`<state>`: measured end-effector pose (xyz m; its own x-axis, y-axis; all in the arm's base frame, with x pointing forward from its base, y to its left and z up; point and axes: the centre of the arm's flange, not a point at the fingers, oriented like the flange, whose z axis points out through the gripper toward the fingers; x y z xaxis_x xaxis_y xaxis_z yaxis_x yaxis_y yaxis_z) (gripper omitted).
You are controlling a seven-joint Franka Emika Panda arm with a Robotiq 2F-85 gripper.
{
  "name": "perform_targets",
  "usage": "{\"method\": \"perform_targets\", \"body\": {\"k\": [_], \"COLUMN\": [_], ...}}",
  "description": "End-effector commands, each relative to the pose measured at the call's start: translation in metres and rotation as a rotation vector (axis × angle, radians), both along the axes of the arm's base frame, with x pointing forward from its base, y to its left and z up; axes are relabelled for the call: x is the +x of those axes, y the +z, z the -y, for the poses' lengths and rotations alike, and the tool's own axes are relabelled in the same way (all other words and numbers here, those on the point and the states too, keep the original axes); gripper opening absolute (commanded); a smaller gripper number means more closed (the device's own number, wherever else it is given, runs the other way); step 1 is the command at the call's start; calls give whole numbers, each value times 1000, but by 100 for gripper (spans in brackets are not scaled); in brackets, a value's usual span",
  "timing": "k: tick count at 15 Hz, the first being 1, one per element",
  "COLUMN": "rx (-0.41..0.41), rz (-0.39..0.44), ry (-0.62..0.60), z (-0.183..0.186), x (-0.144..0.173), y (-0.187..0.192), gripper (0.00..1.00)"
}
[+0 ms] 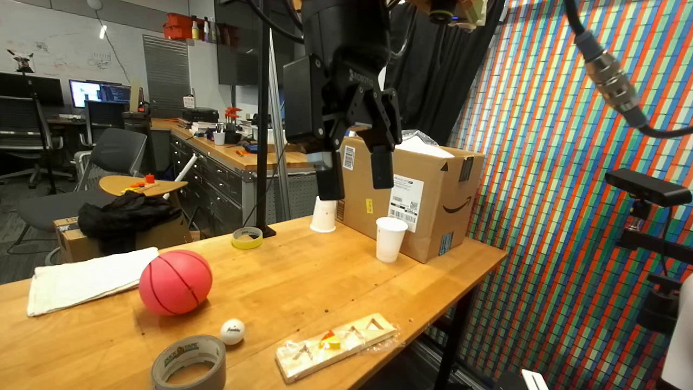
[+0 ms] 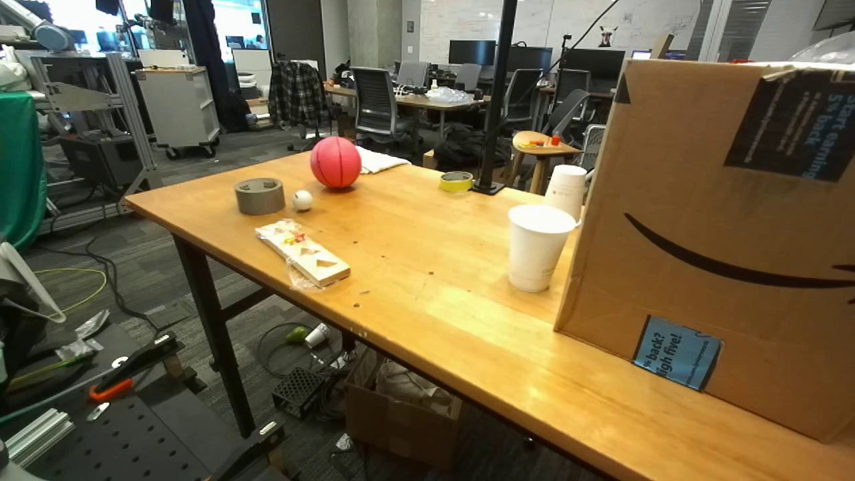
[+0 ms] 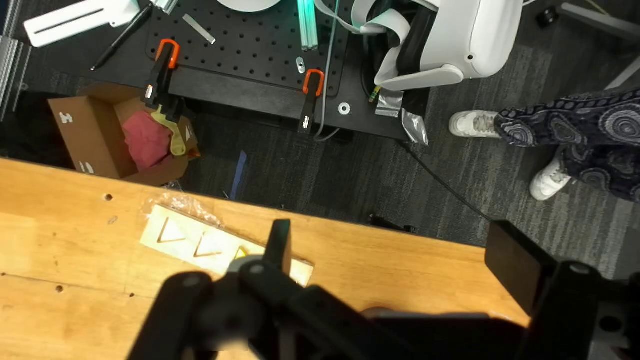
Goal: Put the white ball in the cup, then place the basketball on the tape
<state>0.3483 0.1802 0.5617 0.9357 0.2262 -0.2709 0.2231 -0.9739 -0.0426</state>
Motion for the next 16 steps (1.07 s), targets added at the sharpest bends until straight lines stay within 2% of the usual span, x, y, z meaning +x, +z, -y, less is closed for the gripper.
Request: {"method": "perform_targets", "body": {"k": [1, 9, 16], "rx": [0, 26, 57], "rz": [0, 69, 164], "ry": [0, 88, 249], "z": [0, -19, -36], "x": [0, 43, 110], "y": [0, -7, -22], "gripper": [100, 100, 100]}}
